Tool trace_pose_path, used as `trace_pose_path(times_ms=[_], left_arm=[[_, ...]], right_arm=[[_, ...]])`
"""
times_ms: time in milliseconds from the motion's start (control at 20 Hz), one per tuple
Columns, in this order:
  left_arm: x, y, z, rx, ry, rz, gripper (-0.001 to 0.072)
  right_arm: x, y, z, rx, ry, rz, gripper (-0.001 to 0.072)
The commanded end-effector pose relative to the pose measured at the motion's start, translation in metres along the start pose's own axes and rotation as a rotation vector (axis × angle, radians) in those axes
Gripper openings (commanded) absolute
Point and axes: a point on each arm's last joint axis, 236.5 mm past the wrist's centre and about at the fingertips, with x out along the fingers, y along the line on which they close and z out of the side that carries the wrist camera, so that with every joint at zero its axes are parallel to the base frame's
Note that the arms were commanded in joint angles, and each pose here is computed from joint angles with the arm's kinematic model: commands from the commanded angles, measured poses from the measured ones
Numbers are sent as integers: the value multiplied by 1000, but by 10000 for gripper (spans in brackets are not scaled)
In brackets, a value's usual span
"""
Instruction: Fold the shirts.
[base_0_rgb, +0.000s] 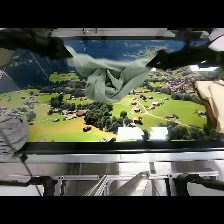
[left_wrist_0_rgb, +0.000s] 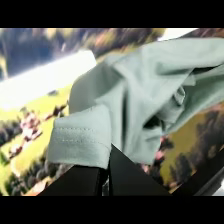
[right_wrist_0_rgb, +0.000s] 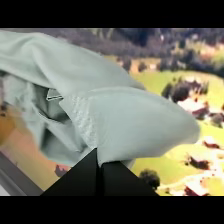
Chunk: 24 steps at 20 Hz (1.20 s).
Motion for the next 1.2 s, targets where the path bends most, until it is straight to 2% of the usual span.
trace_pose_path(times_ms=[0,150,200,300,450,650,850,900,950,1000,1100,1150], left_arm=[[-154,-108,21,206,-362,38,7],[-266,-173,1,308,-684,134,15],[-287,-185,-11,322,-749,165,15],[-298,-183,-21,304,-807,200,16],[-237,-131,-21,182,-655,167,16],[-100,-45,-35,29,-344,93,17],[-2,59,-48,-96,-186,133,16],[12,79,-55,-131,-136,130,45],[20,93,-61,-155,-91,120,340],[22,106,-65,-178,-52,110,709],[18,122,-75,-211,26,79,712],[16,126,-81,-230,66,60,712]], right_arm=[[-131,105,25,-321,-251,-70,15],[-229,180,19,-541,-514,-175,14],[-250,200,14,-616,-575,-189,14],[-258,208,16,-647,-613,-193,14],[-192,159,32,-528,-445,-121,14],[-47,49,37,-329,-165,-67,15],[77,-59,28,-156,-90,-105,24],[93,-76,26,-111,-94,-105,264],[100,-85,26,-86,-94,-99,580],[97,-90,27,-86,-87,-103,634],[63,-98,29,-52,-59,-133,628],[38,-102,24,-31,-30,-155,544]])
